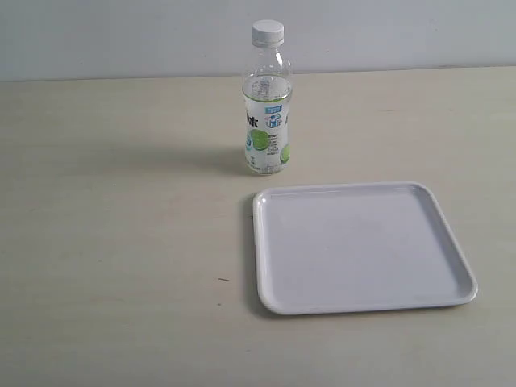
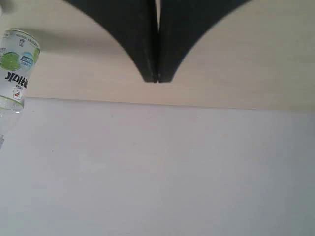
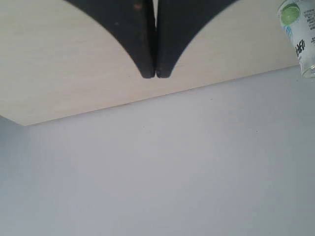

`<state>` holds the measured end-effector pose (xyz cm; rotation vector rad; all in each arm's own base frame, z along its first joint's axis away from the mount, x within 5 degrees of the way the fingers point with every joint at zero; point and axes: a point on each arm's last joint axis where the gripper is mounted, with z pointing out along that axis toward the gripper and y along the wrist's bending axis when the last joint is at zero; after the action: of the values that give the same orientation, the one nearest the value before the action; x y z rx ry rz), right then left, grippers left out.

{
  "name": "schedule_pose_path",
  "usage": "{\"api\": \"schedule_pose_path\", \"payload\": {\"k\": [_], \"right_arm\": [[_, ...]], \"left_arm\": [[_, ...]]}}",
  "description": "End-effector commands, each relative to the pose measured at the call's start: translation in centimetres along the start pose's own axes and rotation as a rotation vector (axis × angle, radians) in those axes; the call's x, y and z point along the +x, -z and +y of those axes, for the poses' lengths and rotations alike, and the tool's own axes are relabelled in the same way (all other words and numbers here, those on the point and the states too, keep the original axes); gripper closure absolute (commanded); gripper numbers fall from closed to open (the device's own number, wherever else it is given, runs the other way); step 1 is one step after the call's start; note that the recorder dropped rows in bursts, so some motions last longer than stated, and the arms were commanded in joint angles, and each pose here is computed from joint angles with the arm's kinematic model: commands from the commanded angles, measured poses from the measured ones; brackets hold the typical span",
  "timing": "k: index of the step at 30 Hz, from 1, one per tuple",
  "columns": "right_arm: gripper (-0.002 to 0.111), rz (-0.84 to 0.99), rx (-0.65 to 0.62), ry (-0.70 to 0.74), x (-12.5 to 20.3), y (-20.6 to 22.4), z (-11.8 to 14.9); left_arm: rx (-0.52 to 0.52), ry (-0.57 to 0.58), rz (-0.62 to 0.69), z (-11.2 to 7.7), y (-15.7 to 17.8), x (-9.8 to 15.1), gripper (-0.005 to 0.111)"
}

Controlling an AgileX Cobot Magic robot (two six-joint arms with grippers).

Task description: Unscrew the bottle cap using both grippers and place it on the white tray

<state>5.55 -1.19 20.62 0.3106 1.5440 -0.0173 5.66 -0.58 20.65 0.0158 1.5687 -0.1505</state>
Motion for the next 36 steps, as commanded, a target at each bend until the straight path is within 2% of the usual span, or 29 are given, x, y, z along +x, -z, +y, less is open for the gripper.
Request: {"api": "schedule_pose_path", "payload": {"k": [1, 24, 28, 30, 34, 36], "right_arm": [[0.108, -0.005, 0.002, 0.001, 0.1, 0.0, 0.0], [0.108, -0.005, 0.002, 0.001, 0.1, 0.0, 0.0], [0.108, -0.005, 0.002, 0.001, 0.1, 0.0, 0.0], [0.108, -0.005, 0.002, 0.001, 0.1, 0.0, 0.0], [0.108, -0.005, 0.002, 0.001, 0.1, 0.0, 0.0], [0.108, -0.005, 0.002, 0.001, 0.1, 0.0, 0.0]], "left_arm": [[-0.001, 0.002, -0.003, 0.0, 0.0, 0.1, 0.107], [-0.001, 0.002, -0.003, 0.0, 0.0, 0.1, 0.107], [0.014, 0.006, -0.097, -0.1, 0.1, -0.8, 0.107], [0.032, 0.081, -0.164, -0.2, 0.2, -1.4, 0.107], [0.075, 0.375, -0.211, -0.3, 0.3, -1.9, 0.107], [0.09, 0.449, -0.225, -0.3, 0.3, -2.0, 0.107]]}}
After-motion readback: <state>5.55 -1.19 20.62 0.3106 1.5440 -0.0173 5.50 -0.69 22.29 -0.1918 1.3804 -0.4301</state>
